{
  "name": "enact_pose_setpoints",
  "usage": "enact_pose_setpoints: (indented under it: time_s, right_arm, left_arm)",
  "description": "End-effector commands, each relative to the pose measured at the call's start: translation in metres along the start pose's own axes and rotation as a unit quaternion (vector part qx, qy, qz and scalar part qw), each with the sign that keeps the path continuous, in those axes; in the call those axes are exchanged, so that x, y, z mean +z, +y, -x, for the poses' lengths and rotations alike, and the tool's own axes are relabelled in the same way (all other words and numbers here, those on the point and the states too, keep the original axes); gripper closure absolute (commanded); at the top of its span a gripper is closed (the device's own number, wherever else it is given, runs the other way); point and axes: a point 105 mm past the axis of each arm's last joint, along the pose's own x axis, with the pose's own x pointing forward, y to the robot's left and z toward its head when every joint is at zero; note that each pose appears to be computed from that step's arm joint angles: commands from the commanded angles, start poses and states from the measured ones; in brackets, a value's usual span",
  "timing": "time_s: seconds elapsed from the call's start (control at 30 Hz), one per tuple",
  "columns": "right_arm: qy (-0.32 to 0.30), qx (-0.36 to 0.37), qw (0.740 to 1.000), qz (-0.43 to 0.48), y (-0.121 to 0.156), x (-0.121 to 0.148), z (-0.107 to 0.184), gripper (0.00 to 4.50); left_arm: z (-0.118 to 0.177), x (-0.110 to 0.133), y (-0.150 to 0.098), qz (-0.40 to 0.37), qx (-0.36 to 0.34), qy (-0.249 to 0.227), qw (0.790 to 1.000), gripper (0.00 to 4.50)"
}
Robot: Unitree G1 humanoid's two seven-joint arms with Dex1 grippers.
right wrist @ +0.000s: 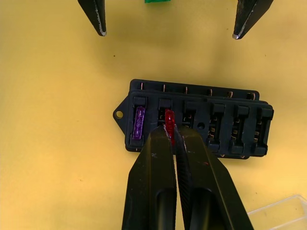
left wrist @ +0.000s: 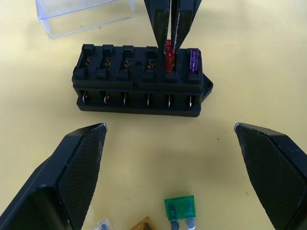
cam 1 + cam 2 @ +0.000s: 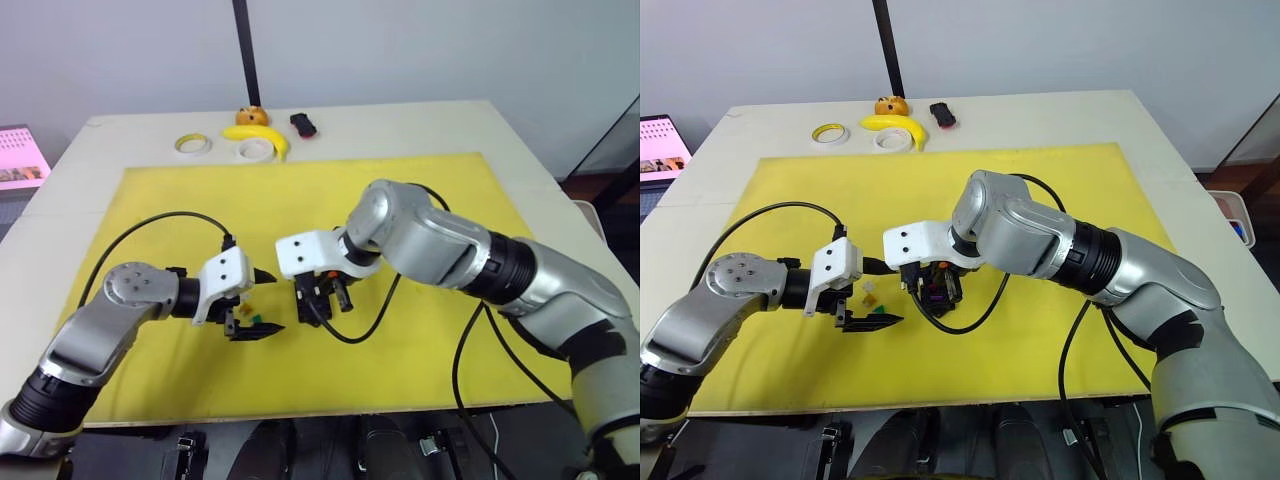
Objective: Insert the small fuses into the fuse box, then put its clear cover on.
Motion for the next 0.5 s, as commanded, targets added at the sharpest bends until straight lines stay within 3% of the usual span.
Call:
enact_pose_setpoints:
  time_s: [0.03, 0.5]
  right_arm:
    - [0.005, -0.006, 1.0, -0.005, -0.0023, 0.0001, 0.0024, 4.49]
    - [0.009, -0.008, 1.0, -0.006, -0.005, -0.0008, 0.0028, 4.49]
  left_arm:
    - [0.0045, 0.0115, 0.0031, -0.022, 0.01, -0.014, 1.0, 0.0]
    - [0.0029, 0.0109, 0.0025, -0.022, 0.014, -0.016, 1.0, 0.0]
